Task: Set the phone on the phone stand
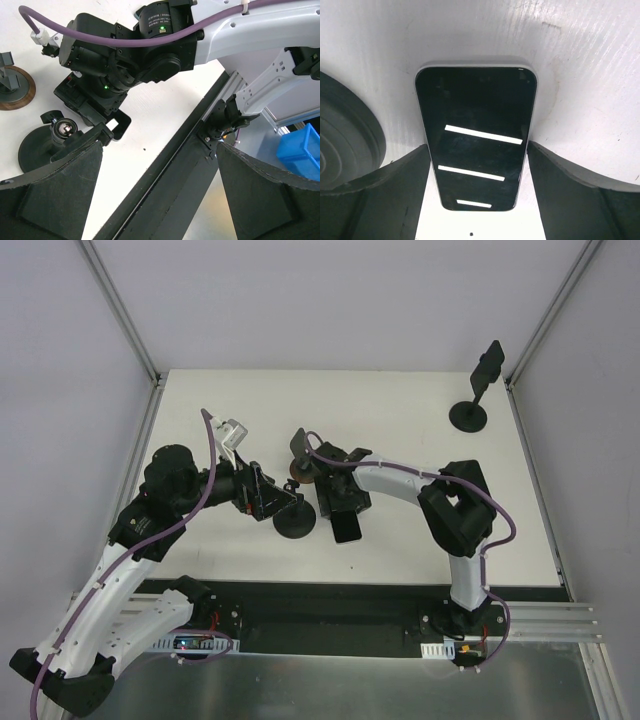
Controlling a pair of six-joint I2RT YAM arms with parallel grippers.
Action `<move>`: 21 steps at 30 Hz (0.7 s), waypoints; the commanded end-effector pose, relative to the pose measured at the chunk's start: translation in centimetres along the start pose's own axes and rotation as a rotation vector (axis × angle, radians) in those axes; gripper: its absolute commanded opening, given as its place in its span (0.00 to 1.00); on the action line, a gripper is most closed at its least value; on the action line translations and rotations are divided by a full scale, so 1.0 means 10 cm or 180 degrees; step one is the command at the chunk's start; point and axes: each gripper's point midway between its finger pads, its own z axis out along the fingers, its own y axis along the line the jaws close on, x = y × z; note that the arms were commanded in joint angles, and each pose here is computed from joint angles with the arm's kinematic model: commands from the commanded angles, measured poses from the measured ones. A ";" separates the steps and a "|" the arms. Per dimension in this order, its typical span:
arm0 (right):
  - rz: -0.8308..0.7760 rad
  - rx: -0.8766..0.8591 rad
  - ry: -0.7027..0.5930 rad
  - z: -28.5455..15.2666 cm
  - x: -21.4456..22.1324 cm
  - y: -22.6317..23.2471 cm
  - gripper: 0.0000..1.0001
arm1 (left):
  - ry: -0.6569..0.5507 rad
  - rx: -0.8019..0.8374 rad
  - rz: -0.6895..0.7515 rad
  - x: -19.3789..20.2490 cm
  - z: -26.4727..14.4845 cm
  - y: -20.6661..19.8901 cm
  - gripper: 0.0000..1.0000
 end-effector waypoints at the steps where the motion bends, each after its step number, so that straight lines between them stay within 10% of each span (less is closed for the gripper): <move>1: -0.0020 0.0247 0.0415 0.28 0.38 -0.22 0.79 | -0.0045 0.0108 0.0117 -0.05 -0.01 -0.08 0.94; 21: 0.0046 0.0029 -0.0342 -0.10 -0.01 -0.21 0.04 | -0.0006 0.0139 0.0065 -0.11 0.03 -0.11 0.94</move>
